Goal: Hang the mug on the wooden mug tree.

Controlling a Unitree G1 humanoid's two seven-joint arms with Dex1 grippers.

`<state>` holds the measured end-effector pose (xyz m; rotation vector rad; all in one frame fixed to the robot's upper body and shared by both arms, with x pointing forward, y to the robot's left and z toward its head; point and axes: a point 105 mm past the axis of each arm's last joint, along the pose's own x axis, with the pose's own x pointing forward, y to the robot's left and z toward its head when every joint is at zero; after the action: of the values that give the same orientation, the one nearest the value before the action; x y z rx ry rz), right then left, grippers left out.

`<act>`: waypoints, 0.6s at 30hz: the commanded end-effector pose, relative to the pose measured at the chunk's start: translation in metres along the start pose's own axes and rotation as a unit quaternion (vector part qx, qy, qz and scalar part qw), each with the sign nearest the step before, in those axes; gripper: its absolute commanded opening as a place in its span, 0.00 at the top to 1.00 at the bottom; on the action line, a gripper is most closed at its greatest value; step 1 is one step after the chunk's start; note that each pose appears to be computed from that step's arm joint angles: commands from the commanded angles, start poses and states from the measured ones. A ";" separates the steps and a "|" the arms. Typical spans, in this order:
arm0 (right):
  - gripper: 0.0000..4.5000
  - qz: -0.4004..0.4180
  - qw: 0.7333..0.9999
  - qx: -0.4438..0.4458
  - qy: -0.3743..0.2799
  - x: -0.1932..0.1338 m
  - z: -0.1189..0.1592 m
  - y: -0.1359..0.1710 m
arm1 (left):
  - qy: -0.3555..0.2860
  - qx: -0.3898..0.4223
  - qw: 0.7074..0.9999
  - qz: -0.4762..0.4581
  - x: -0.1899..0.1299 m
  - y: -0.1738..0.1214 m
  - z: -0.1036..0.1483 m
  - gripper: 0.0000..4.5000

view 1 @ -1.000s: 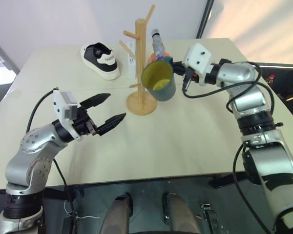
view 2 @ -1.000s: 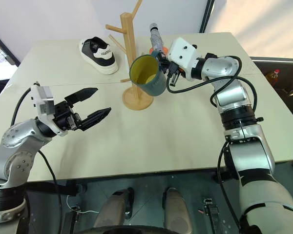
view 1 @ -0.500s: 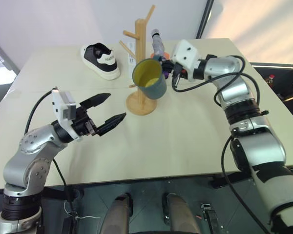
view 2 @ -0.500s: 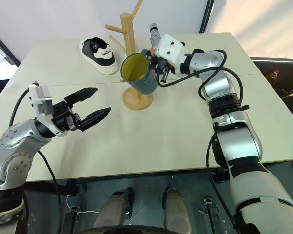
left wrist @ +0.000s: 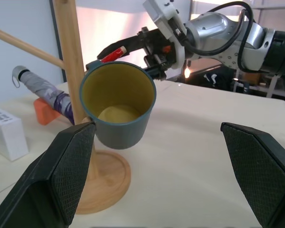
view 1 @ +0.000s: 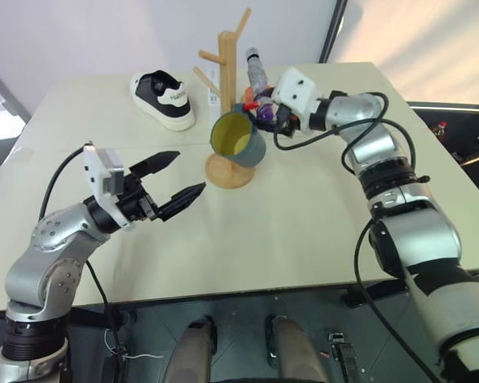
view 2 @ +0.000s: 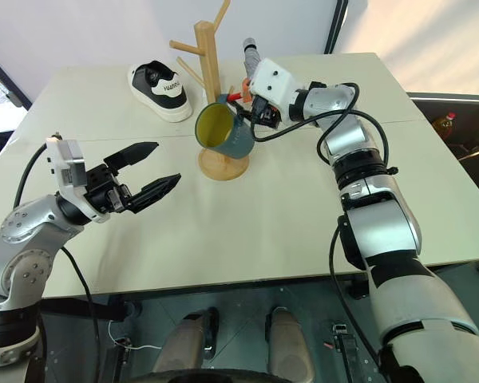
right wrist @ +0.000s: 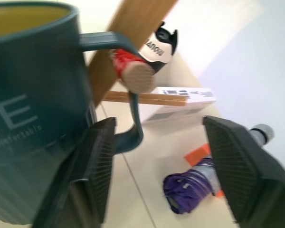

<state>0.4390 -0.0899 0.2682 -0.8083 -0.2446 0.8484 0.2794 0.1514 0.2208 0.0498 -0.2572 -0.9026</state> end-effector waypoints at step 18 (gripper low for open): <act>0.35 -0.187 0.930 0.311 -0.055 -0.104 -0.093 0.072 | 0.080 -0.017 0.934 0.349 -0.080 0.082 -0.104 0.00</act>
<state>0.3791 -0.1950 0.1357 -0.0988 -0.0955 0.5413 0.3206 0.2553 0.1060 -0.0265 -0.0424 -0.1982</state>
